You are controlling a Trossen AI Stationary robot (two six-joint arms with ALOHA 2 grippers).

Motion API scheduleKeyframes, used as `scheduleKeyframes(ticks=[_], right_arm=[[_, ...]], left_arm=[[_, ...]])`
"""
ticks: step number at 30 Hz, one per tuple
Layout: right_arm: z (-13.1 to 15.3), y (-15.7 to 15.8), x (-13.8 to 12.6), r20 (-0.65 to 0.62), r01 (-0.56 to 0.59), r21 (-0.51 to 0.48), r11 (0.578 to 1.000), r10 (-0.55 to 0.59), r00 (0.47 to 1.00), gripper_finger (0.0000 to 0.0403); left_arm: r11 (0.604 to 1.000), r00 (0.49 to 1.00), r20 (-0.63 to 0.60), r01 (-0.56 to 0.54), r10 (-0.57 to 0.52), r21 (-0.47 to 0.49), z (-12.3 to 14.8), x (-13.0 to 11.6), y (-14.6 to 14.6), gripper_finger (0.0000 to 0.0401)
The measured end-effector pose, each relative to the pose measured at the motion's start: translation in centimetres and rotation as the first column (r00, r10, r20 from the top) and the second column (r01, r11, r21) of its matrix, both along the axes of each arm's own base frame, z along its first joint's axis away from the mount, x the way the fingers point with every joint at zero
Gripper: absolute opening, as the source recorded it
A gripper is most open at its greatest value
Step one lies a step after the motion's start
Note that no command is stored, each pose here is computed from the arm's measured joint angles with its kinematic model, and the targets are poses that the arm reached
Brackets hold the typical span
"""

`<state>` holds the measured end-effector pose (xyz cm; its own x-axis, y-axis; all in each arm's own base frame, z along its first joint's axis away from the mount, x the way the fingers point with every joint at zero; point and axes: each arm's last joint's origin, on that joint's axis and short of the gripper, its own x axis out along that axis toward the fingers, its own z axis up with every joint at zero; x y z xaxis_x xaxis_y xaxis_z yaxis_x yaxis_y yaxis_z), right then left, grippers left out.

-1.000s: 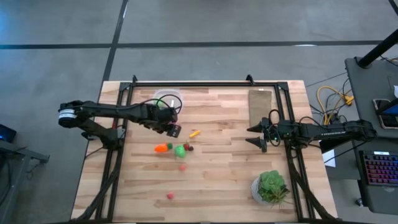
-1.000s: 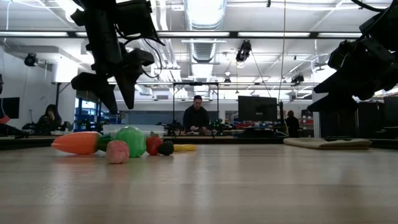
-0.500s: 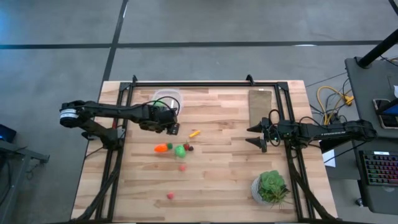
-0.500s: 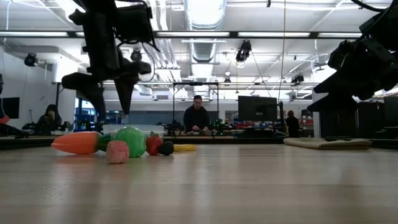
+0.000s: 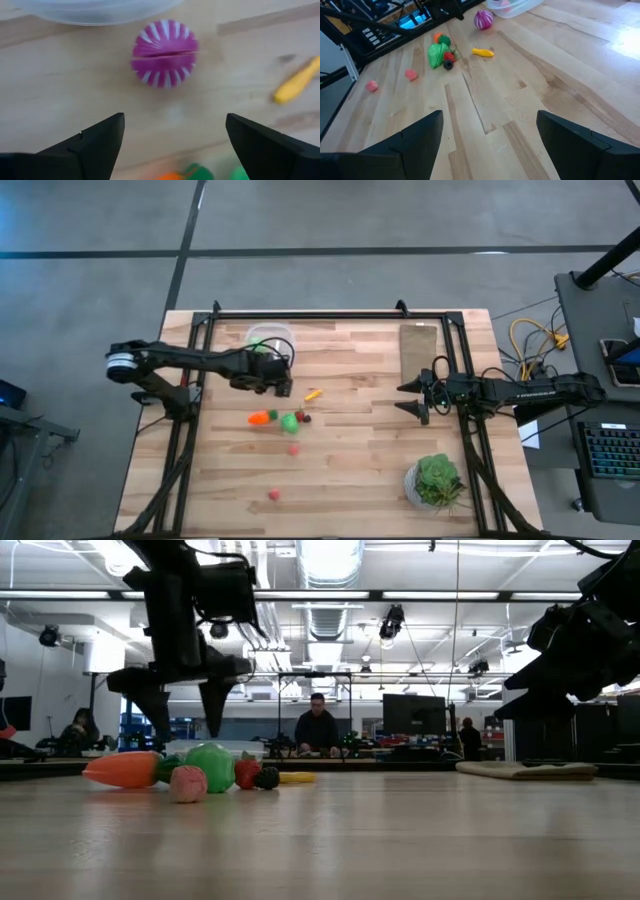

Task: Pick and placing Produce into tupperware
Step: Put the onion into the transparent bin

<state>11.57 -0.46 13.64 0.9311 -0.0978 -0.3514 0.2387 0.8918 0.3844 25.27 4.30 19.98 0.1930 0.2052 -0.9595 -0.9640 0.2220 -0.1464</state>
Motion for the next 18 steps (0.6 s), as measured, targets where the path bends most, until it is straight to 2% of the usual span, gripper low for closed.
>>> scheduleKeyframes(ticks=[11, 18], right_arm=[[0.0, 0.0, 0.0, 0.001, 0.000, 0.000, 1.000, 0.000, 1.000, 0.0313], [0.0, 0.0, 0.0, 0.001, 0.000, 0.000, 1.000, 0.000, 1.000, 0.0313]], left_arm=[[0.999, 1.000, -0.020, -0.007, 0.008, 0.042, -1.3, 1.0, 0.3, 0.0334], [0.991, 0.999, -0.008, -0.033, 0.034, 0.130, -0.8, 1.0, 1.7, 0.0334]])
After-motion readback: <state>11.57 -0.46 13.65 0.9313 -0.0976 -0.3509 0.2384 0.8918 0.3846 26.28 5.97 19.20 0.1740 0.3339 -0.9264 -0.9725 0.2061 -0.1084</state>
